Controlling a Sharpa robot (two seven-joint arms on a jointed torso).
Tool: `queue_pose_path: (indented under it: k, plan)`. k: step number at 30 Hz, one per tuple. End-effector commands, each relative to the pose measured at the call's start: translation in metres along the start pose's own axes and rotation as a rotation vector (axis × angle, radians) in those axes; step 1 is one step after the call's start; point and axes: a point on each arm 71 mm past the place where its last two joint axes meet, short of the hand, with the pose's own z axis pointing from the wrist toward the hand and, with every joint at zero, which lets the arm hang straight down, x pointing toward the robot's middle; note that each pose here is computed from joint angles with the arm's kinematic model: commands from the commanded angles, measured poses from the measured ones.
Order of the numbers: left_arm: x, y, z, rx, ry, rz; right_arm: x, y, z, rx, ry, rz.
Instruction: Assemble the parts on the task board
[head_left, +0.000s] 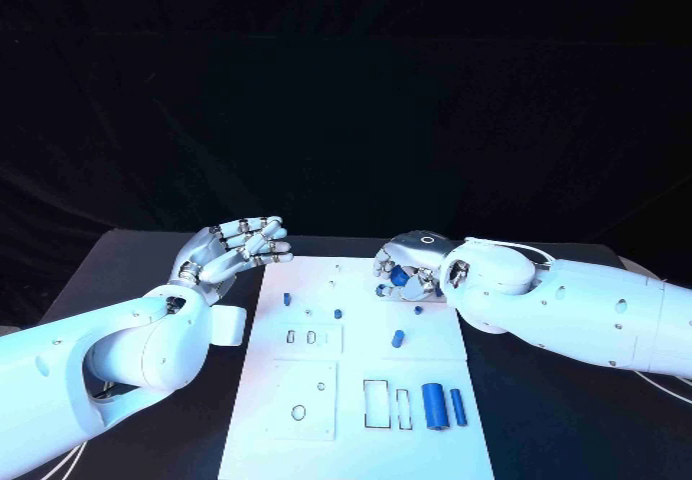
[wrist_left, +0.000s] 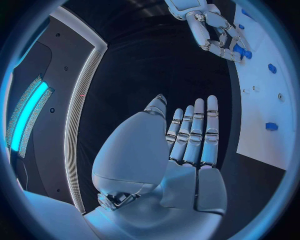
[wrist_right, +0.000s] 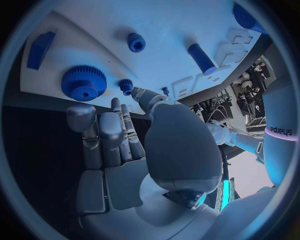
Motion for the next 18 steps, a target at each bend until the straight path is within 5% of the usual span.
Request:
queue_pose_path:
  k: [1, 18]
  plan:
    - [0.0029, -0.0017, 0.0001, 0.001, 0.025, -0.016, 0.0032, 0.0005, 0.0009, 0.012, 0.038, -0.057]
    - [0.0000, -0.0019, 0.0006, -0.002, 0.013, -0.010, 0.0052, 0.0030, 0.0048, 0.002, 0.035, -0.068]
